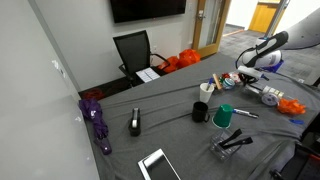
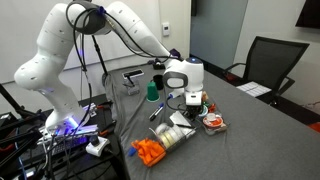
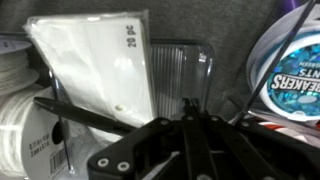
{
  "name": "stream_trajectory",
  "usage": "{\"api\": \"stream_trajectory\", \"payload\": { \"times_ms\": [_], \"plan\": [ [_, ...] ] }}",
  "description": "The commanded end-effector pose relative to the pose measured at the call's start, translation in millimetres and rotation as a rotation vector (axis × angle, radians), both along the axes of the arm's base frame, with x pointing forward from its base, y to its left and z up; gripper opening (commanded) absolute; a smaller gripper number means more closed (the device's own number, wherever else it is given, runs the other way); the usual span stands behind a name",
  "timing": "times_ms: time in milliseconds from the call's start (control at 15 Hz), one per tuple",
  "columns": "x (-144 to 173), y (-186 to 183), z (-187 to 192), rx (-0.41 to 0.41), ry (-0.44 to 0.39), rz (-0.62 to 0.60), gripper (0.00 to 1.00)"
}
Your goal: Turn the closest tray to the right
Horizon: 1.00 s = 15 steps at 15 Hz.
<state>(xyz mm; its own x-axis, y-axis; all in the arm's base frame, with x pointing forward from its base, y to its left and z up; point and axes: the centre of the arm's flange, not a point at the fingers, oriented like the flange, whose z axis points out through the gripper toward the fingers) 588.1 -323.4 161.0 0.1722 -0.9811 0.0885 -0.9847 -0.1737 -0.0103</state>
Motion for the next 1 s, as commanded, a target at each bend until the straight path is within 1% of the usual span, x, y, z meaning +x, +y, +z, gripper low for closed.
{"api": "stream_trajectory", "payload": {
  "times_ms": [0,333,600,733,800,867,933],
  "plan": [
    [0,-29,4,0.024,-0.021,-0.038,0.01],
    [-12,-51,4,0.008,-0.010,-0.053,0.01],
    [-18,-58,0,-0.003,0.003,-0.045,0.01],
    [-21,-60,-3,-0.012,0.016,-0.018,0.01],
    [-21,-61,-4,-0.015,0.019,-0.011,0.29],
    [-21,-61,-5,-0.011,0.024,0.005,0.30],
    [-22,-61,-4,-0.006,0.027,0.020,0.36]
  ]
}}
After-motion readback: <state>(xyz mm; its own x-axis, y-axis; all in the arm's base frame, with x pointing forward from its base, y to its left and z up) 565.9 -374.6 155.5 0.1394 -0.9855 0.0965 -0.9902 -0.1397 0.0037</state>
